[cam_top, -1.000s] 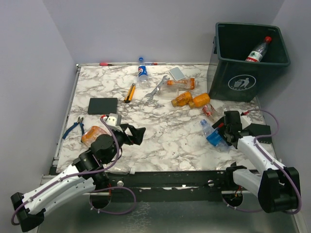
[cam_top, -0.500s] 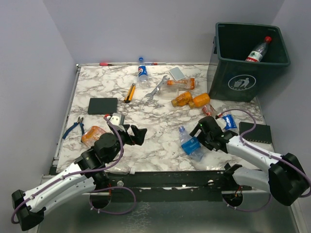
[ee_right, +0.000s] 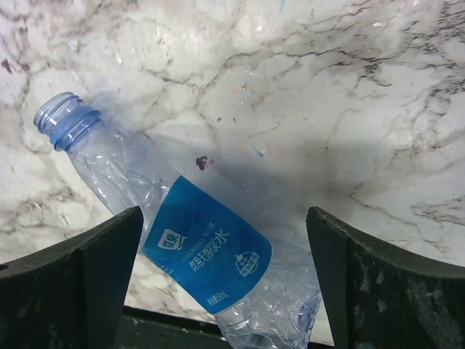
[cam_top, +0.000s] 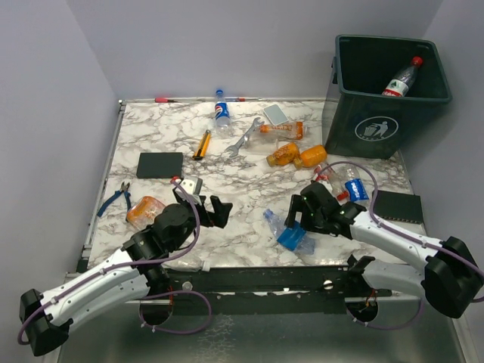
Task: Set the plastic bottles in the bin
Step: Move the plastic bottle to the corner of the board, then pick up the plastic bottle from the corner of the board.
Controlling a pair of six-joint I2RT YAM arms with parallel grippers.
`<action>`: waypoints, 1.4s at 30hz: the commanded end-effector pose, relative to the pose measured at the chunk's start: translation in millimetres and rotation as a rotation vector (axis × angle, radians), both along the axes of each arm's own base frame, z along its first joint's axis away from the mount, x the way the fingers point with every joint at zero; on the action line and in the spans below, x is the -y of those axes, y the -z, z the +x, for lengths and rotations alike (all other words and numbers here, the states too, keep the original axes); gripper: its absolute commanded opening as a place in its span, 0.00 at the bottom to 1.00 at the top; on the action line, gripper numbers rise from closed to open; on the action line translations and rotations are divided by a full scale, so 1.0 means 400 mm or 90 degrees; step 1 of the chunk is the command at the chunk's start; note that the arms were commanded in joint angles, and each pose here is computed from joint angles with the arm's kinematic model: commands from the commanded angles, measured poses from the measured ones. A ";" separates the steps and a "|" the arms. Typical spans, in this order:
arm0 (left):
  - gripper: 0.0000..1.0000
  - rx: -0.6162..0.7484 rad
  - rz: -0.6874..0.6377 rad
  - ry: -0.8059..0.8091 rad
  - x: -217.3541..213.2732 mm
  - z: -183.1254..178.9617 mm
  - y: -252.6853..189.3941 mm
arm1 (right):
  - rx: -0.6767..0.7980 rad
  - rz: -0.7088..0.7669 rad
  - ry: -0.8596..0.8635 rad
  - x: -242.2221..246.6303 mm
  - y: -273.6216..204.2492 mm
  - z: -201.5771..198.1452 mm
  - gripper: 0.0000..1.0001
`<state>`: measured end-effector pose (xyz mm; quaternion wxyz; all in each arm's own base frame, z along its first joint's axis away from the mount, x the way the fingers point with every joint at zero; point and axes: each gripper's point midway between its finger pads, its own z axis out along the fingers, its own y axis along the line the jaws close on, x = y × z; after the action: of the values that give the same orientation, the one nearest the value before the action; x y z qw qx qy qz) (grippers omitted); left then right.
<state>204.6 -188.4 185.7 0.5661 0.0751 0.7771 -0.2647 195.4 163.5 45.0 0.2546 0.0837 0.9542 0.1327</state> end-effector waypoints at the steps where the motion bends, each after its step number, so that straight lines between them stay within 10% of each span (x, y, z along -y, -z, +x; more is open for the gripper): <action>1: 0.99 0.002 -0.004 0.035 0.026 -0.008 -0.026 | -0.022 -0.012 -0.087 -0.013 -0.016 -0.036 0.98; 11: 0.99 -0.079 -0.057 0.113 0.099 -0.051 0.008 | 0.053 0.029 -0.096 -0.035 -0.083 -0.004 0.99; 18: 0.75 -0.238 -0.215 0.183 0.261 -0.116 0.121 | 0.083 0.083 -0.026 -0.034 -0.086 0.006 0.99; 42: 0.45 -0.353 -0.070 0.134 0.489 -0.025 0.376 | 0.045 0.280 -0.031 -0.077 -0.022 -0.105 0.97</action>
<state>184.7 -371.9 36.8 0.2927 0.0514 0.8767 -0.3782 156.8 190.1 50.7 0.2675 0.1085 0.8977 0.3330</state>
